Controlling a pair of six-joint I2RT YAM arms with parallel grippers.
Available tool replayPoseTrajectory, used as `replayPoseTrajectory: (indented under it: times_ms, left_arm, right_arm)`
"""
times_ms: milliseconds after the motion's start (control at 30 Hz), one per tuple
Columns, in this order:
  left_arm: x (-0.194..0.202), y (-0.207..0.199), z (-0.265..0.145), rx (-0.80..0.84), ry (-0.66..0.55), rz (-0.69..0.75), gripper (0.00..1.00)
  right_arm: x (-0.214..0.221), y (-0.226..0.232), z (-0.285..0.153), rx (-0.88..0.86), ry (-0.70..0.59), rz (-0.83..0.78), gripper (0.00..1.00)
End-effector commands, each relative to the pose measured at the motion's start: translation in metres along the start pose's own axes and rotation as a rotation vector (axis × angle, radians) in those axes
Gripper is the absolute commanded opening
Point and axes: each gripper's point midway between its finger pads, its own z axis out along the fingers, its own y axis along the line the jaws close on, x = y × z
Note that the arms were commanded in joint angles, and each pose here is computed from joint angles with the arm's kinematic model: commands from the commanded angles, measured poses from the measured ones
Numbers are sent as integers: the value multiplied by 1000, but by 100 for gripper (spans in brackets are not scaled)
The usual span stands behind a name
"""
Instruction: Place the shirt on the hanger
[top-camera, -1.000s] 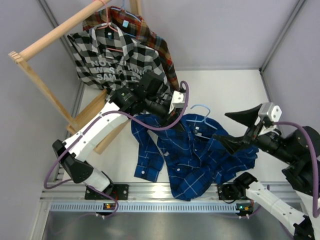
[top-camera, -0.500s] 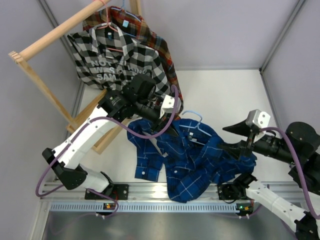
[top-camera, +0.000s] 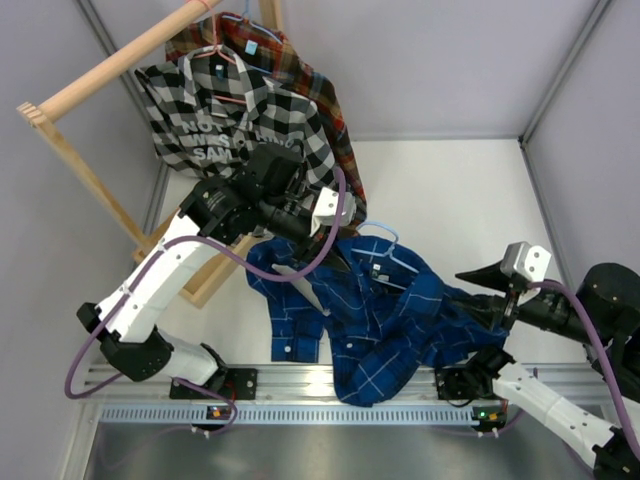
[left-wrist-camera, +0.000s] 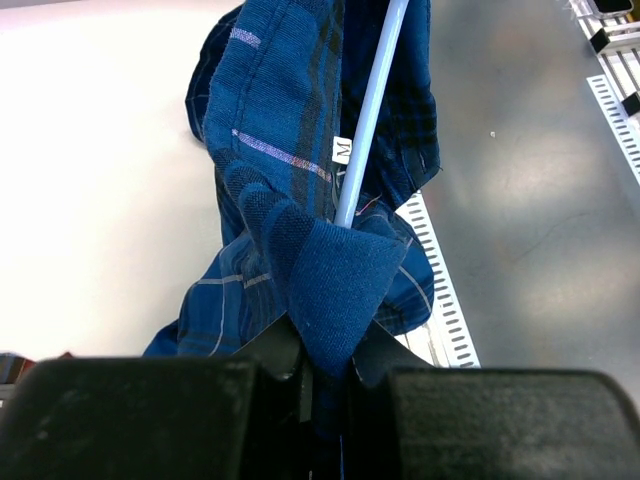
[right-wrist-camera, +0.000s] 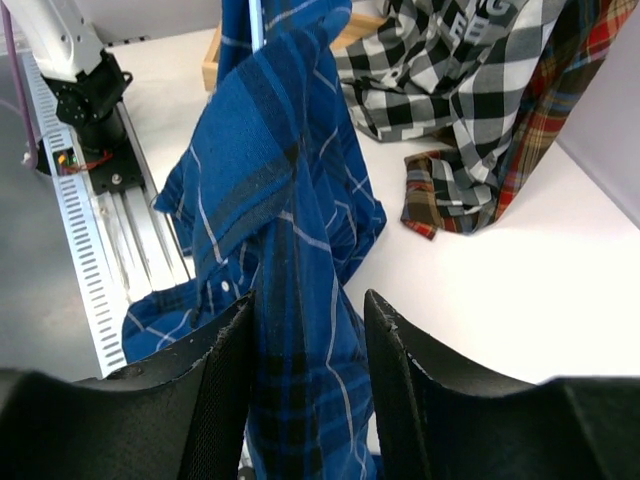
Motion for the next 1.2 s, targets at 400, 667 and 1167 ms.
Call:
replayPoseTrajectory:
  times_ms: [400, 667, 1167]
  left_arm:
    - [-18, -6, -6, 32, -13, 41, 0]
    - [-21, 9, -8, -27, 10, 42, 0]
    - [-50, 75, -63, -480, -98, -62, 98]
  right_arm:
    - [23, 12, 17, -110, 101, 26, 34]
    - [22, 3, 16, -58, 103, 14, 0]
    - [-5, -49, 3, 282, -66, 68, 0]
